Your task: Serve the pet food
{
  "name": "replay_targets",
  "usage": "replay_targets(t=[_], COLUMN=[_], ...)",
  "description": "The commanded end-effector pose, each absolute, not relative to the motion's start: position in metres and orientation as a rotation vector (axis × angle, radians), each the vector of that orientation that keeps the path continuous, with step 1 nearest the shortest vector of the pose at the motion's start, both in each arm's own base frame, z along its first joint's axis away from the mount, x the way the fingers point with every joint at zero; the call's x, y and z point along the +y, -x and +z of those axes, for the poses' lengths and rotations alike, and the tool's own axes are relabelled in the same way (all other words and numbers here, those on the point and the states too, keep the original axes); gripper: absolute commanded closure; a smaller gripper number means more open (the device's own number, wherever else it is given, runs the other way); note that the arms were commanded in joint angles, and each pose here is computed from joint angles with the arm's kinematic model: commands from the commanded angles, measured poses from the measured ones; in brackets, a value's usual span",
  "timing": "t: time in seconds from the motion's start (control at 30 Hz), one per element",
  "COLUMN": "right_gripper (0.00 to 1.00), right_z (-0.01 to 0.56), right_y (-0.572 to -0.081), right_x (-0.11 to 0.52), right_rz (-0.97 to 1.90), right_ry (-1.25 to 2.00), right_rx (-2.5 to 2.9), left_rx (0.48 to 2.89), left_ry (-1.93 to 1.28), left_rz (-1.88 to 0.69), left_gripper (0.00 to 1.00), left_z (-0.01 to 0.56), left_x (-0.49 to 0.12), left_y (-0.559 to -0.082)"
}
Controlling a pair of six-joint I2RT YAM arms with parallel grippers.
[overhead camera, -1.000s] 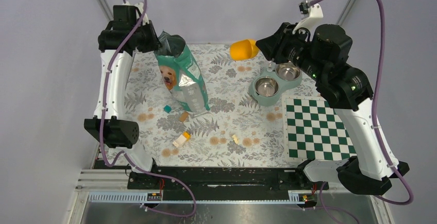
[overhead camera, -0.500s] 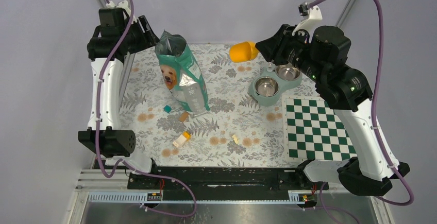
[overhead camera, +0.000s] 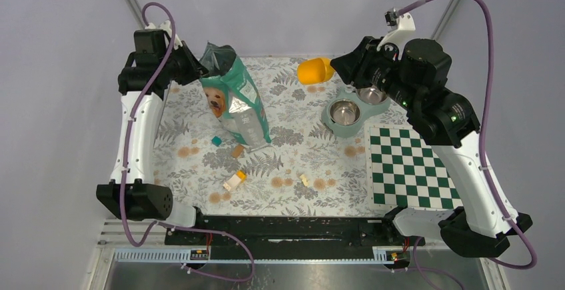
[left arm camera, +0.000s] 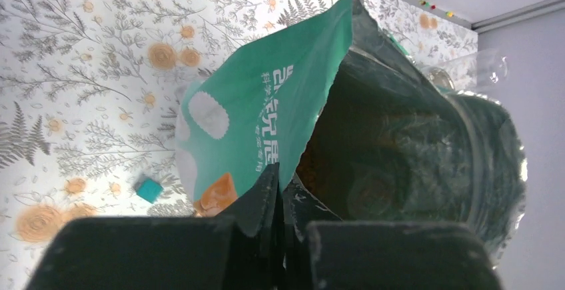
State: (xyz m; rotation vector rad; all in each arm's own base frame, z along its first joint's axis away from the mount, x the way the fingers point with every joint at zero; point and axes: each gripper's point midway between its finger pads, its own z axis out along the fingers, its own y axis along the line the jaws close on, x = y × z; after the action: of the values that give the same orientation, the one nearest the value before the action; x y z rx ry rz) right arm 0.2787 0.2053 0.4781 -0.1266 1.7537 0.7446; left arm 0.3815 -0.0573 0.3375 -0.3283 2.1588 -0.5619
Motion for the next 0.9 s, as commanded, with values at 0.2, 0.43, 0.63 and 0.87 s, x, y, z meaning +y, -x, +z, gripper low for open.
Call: replay_targets(t=[0.2,0.43,0.63,0.87], right_gripper=[1.00,1.00,1.00,1.00], right_z=[0.510,0.512,0.513,0.506], right_y=[-0.278,-0.279,-0.281,-0.286], right_x=[0.197,0.198,0.198,0.205], right_rz=[0.739,0.733,0.733,0.761], right_ry=[0.115,0.127,0.120,0.106], right_rx=[1.629,1.625,1.624,1.636], left_rx=[1.819,1.747,1.706,1.662], left_ry=[0.218,0.241,0.222,0.174], left_rz=[-0.530,-0.559,-0.504,-0.573], left_gripper=[1.00,1.00,1.00,1.00], left_z=[0.460,0.485,0.496,0.516], left_x=[-0.049,-0.014,0.011,0.014], left_y=[-0.419,-0.430,-0.428,-0.435])
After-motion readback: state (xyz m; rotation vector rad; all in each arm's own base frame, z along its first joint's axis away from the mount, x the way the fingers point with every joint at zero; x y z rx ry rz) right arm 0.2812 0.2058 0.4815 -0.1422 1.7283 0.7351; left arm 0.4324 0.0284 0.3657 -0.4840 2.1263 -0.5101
